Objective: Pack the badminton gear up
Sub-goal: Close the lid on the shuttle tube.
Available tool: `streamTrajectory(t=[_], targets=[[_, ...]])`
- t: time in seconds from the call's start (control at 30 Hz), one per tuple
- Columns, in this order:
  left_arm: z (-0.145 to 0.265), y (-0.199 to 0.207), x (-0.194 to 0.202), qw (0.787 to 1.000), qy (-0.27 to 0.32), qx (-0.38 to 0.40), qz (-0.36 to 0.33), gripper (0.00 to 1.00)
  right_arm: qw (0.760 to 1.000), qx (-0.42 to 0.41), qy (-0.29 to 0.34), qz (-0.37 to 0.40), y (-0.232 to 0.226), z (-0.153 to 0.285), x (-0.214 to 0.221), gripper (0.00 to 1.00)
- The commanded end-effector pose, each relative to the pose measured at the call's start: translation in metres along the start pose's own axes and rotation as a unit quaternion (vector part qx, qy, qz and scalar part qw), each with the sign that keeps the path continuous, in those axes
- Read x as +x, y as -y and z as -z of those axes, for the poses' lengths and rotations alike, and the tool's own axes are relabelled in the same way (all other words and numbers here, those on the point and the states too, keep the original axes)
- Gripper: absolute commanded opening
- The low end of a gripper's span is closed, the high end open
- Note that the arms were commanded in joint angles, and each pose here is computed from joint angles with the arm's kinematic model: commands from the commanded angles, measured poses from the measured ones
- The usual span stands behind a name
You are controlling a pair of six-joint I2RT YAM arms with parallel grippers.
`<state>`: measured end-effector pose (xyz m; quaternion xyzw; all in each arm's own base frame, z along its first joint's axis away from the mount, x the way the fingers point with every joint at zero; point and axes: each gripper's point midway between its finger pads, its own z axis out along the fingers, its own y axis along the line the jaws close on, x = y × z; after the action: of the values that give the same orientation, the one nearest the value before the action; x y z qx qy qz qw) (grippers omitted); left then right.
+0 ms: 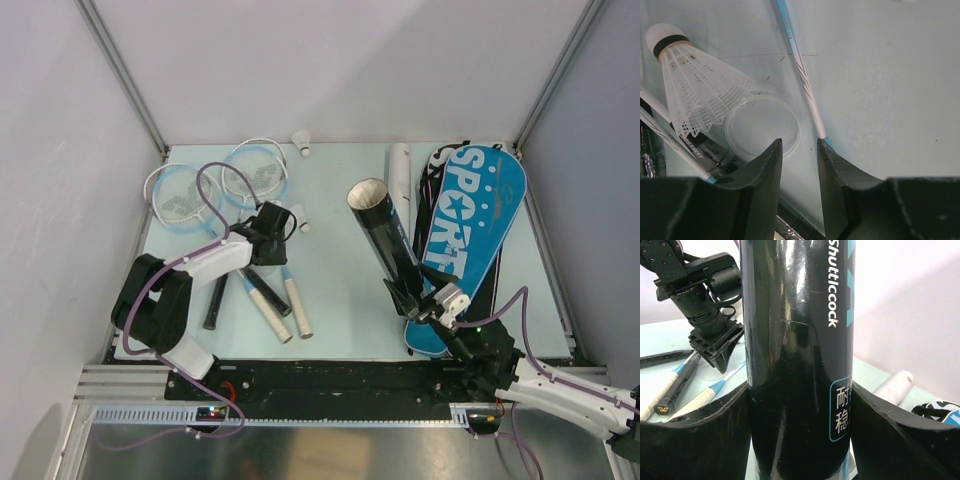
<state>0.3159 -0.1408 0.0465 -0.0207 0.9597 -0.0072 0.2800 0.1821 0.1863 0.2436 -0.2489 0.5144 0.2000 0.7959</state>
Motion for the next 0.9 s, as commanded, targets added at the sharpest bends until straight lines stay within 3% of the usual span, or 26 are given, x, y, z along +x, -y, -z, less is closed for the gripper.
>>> streamTrajectory(t=[0.0,0.63,0.87], targets=[[0.002,-0.005,-0.008,1.000,0.027,-0.014,0.009,0.39,0.999,0.025,0.046,-0.014,0.012,-0.006,-0.032,0.19],[-0.025,-0.005,0.013,1.000,-0.015,-0.025,-0.002,0.31,0.998,0.028,0.050,-0.015,0.014,-0.005,-0.036,0.19],[-0.030,-0.008,0.019,0.999,-0.024,-0.033,-0.005,0.23,0.998,0.029,0.053,-0.016,0.015,-0.005,-0.038,0.19]])
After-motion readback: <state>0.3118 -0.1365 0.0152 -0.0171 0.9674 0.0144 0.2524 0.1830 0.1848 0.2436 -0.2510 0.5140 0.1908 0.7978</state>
